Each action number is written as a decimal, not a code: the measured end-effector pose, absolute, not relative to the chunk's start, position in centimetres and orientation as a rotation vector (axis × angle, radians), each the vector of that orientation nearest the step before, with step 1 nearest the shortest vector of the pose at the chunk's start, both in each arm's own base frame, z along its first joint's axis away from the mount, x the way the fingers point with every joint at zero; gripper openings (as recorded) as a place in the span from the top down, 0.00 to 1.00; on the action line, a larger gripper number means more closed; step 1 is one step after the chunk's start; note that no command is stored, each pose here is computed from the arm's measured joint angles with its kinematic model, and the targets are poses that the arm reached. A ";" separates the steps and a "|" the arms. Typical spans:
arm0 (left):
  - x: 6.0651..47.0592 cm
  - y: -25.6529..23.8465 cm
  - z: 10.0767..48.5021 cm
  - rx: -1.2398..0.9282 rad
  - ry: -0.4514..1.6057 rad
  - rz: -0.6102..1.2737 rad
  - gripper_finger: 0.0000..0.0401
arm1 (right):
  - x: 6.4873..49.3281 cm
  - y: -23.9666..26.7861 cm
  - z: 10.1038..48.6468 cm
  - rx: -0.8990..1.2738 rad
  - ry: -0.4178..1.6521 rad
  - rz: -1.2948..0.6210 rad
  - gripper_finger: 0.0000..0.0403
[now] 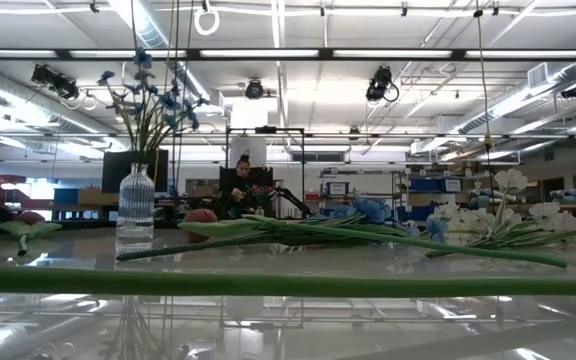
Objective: Sort flowers into vase by color
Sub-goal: Put the right black tulip into the transparent vase
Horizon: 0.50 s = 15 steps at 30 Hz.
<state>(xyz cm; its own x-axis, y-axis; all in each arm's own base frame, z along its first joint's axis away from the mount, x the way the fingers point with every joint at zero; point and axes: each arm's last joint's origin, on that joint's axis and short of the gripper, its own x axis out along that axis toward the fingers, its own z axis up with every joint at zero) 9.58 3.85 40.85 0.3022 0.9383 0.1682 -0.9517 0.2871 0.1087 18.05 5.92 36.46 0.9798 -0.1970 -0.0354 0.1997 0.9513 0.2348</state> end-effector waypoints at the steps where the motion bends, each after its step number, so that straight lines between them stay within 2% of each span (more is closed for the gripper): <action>1: 9.5 4.0 41.2 0.212 -0.105 1.272 1.00 | 18.1 5.9 36.5 0.240 0.011 -0.202 0.67; 9: 8.8 6.0 41.6 0.280 -0.129 1.401 1.00 | 18.1 5.9 36.5 0.237 0.012 -0.201 0.67; 15: 11.0 9.6 39.2 0.230 0.007 1.341 1.00 | 18.1 5.9 36.5 0.248 0.011 -0.201 0.67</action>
<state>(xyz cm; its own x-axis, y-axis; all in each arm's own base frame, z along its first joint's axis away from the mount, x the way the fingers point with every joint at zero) 10.98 9.60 39.17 0.2308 0.9647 0.1269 -0.9633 0.2082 0.1697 18.05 5.93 36.46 0.9800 -0.1960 -0.0357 0.1987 0.9495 0.2430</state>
